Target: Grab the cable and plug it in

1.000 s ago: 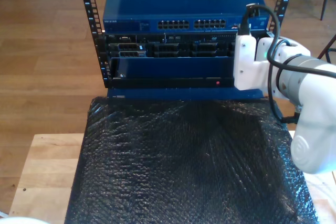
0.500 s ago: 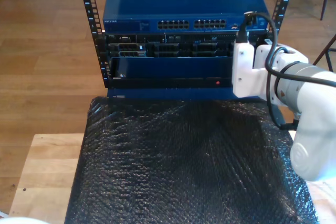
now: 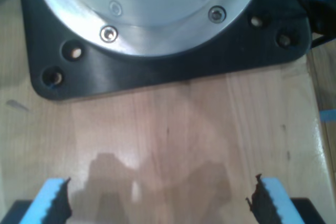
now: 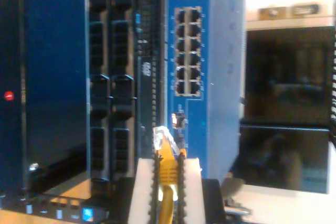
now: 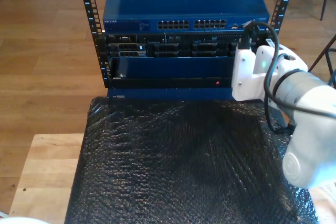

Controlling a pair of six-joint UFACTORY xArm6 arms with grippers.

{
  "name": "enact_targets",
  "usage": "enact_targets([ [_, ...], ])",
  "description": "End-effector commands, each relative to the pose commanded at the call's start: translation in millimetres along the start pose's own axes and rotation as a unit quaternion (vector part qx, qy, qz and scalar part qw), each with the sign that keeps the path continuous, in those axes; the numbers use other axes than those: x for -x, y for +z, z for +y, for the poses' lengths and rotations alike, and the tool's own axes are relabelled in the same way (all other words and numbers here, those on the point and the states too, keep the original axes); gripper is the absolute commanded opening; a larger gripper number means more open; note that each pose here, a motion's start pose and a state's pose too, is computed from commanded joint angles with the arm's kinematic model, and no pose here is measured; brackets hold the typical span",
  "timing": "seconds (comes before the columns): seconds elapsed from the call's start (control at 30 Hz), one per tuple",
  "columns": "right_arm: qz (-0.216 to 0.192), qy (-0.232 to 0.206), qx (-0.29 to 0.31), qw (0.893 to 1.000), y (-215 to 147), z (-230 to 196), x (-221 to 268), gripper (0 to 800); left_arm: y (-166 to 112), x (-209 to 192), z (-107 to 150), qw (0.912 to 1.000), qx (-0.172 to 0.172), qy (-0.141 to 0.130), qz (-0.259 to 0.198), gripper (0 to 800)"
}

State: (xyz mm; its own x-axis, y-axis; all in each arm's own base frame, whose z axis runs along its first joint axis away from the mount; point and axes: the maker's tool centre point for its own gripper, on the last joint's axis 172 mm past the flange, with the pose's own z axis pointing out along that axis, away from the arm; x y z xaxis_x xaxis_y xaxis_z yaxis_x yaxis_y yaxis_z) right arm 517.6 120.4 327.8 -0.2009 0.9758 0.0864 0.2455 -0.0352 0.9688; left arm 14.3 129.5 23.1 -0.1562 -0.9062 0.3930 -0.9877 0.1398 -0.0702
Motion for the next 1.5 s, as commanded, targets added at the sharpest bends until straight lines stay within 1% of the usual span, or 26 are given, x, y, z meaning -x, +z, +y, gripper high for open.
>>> enact_targets([
  [0.2,-0.002,-0.003,0.021,1.0,-1,9,3,0,0,0,0,1.0,0.0,0.0,0.0,800],
  [0.4,-0.004,-0.001,0.029,1.0,-2,-6,7,0,0,0,0,1.0,0.001,0.001,0.0,800],
  [0.5,-0.002,0.0,0.042,0.999,-2,-1,5,0,-1,1,0,1.0,0.0,0.0,-0.001,800],
  [0.7,0.001,-0.003,0.052,0.999,16,-4,4,0,-1,1,0,1.0,-0.001,-0.001,-0.001,800],
  [0.8,0.001,-0.001,0.061,0.998,26,5,3,0,-1,0,0,1.0,-0.001,0.0,0.0,800],
  [0.97,0.0,0.002,0.062,0.998,41,7,5,0,0,0,0,1.0,-0.001,0.0,0.001,800],
  [1.13,-0.001,0.005,0.052,0.999,51,-6,5,0,-1,0,0,1.0,-0.001,-0.001,0.0,800],
  [1.2,0.002,0.014,0.052,0.999,51,-7,1,0,-1,0,0,1.0,-0.001,0.0,0.0,800],
  [1.3,0.011,0.025,0.072,0.997,47,0,-6,0,-1,0,0,1.0,-0.001,-0.001,0.0,800],
  [1.4,0.019,0.026,0.095,0.995,51,4,-13,0,0,0,0,1.0,-0.001,-0.001,0.001,800],
  [1.5,0.026,0.024,0.104,0.994,59,0,-20,0,-1,0,0,1.0,-0.001,0.0,0.0,800],
])
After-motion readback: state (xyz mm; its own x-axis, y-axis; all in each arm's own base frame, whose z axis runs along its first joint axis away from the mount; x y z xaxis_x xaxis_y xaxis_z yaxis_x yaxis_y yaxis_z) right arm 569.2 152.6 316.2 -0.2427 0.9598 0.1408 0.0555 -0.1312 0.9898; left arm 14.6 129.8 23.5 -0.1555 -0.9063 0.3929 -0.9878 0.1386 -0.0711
